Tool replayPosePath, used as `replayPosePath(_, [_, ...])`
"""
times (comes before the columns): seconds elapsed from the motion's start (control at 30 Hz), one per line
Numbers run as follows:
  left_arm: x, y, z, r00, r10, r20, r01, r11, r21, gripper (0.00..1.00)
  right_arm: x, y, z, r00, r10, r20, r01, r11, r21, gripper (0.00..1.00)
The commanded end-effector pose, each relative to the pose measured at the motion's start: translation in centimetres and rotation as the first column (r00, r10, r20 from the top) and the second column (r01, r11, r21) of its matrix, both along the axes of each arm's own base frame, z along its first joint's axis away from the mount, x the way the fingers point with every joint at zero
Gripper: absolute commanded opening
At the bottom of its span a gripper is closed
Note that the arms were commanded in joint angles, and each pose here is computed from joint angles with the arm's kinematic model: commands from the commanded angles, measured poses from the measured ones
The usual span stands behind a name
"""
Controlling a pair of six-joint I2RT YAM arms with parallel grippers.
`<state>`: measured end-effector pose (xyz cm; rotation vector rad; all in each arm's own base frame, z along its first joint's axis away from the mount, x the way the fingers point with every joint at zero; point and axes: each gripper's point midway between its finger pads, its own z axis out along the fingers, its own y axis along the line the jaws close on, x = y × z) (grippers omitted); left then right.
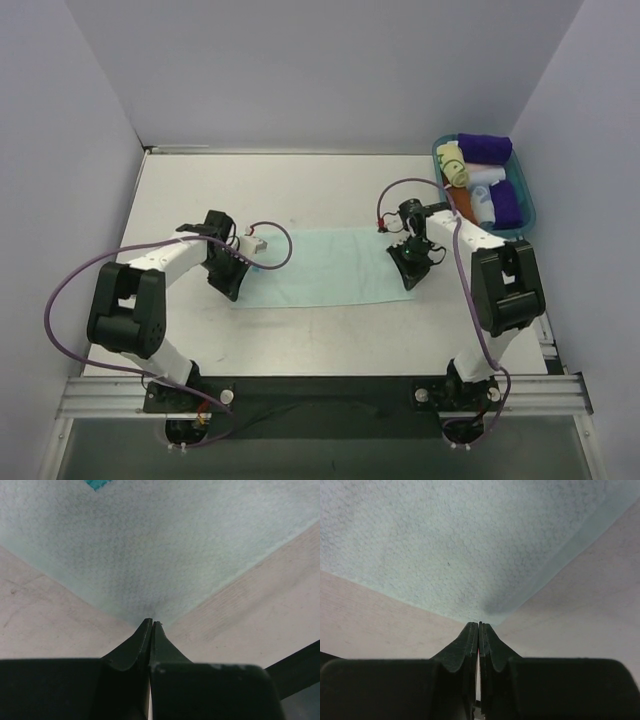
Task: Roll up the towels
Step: Flatten the towel
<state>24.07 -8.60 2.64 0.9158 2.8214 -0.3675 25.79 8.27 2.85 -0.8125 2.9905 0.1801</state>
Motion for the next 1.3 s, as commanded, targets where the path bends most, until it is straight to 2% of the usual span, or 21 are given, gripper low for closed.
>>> replayPosePath(0.0, [1.8,0.6,0.0,0.998,-0.015,0.057,0.013,0.999,0.045,0.00,-1.4,-1.0,-1.1,0.999,0.006,-0.045,-0.010,0.997,-0.075,0.00])
replayPosePath(0.2, [1.3,2.0,-2.2,1.000,-0.014,0.011,0.013,0.994,0.112,0.00,-2.4,-2.2,-3.4,0.995,0.011,-0.101,-0.025,0.990,-0.138,0.00])
replayPosePath(0.43, [0.1,5.5,-3.4,1.000,0.011,-0.027,-0.006,0.985,0.174,0.00,-3.9,-1.3,-2.8,0.983,0.136,-0.119,-0.161,0.960,-0.229,0.00])
replayPosePath(0.67, [-1.1,8.2,-3.1,0.999,0.018,-0.030,-0.012,0.980,0.200,0.00,-5.4,1.9,-2.3,0.961,0.235,-0.148,-0.259,0.950,-0.173,0.00])
replayPosePath(0.8, [-1.2,7.4,-2.3,1.000,0.006,-0.027,-0.002,0.991,0.135,0.00,-6.5,2.6,-1.8,0.951,0.253,-0.178,-0.276,0.954,-0.120,0.02])
replayPosePath(0.87, [-0.7,6.4,-0.9,1.000,-0.009,-0.005,0.010,0.997,0.077,0.06,-6.6,3.0,-1.0,0.951,0.255,-0.174,-0.273,0.958,-0.089,0.06])
replayPosePath(0.9, [-0.5,5.4,-0.2,1.000,-0.012,0.006,0.012,1.000,0.017,0.10,-6.1,3.2,-0.2,0.958,0.248,-0.143,-0.260,0.963,-0.070,0.13])
replayPosePath(0.93, [-0.2,4.8,0.5,1.000,-0.018,0.022,0.018,1.000,-0.014,0.23,-5.8,3.5,0.5,0.962,0.241,-0.126,-0.249,0.967,-0.051,0.18])
replayPosePath(0.97, [0.9,4.2,2.2,0.998,-0.016,0.069,0.019,0.999,-0.043,0.30,-4.7,3.9,1.5,0.971,0.225,-0.084,-0.229,0.973,-0.032,0.23])
replayPosePath(1.0, [1.5,3.5,3.2,0.995,-0.013,0.095,0.022,0.996,-0.088,0.36,-3.6,4.0,2.7,0.980,0.192,-0.044,-0.192,0.981,0.000,0.33])
replayPosePath(1.1, [4.7,2.4,6.7,0.978,0.003,0.206,0.028,0.989,-0.144,0.49,0.1,4.3,5.7,0.991,0.122,0.055,-0.126,0.990,0.068,0.49])
replayPosePath(1.17, [6.7,2.2,7.8,0.968,0.026,0.248,0.013,0.988,-0.157,0.55,2.7,3.0,6.8,0.993,0.055,0.103,-0.063,0.995,0.079,0.49])
replayPosePath(1.2, [8.6,2.2,9.2,0.953,0.039,0.299,0.011,0.986,-0.164,0.55,4.4,2.6,7.3,0.990,0.038,0.133,-0.048,0.996,0.072,0.49])
replayPosePath(1.27, [11.0,2.3,9.3,0.948,0.074,0.310,-0.020,0.984,-0.174,0.55,6.5,1.6,7.6,0.987,0.001,0.159,-0.010,0.998,0.057,0.48])
